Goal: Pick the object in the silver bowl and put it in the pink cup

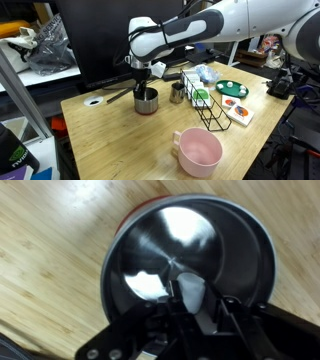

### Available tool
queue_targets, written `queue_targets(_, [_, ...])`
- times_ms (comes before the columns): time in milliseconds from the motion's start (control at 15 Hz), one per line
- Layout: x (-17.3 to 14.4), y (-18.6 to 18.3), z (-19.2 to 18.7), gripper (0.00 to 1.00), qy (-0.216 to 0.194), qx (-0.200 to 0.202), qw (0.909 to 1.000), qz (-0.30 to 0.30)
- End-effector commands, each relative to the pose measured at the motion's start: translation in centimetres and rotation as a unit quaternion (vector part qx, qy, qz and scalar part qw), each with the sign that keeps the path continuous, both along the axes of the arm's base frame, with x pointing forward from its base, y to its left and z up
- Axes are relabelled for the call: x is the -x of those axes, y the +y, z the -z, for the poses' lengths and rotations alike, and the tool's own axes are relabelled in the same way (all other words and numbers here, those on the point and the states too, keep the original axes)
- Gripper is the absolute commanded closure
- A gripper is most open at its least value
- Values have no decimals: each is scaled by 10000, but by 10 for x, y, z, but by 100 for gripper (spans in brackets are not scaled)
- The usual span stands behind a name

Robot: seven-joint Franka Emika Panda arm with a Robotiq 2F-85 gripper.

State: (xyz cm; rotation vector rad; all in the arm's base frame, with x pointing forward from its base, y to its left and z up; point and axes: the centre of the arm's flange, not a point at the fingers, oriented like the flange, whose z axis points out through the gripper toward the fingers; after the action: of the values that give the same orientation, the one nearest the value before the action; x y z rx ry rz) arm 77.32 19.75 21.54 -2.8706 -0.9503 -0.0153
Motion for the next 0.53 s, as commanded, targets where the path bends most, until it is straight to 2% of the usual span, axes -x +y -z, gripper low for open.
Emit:
queue_targets(0, [3, 0, 4, 93, 32, -6, 10000, 74])
queue_targets(467, [23, 1, -11, 94, -129, 93, 9993, 333])
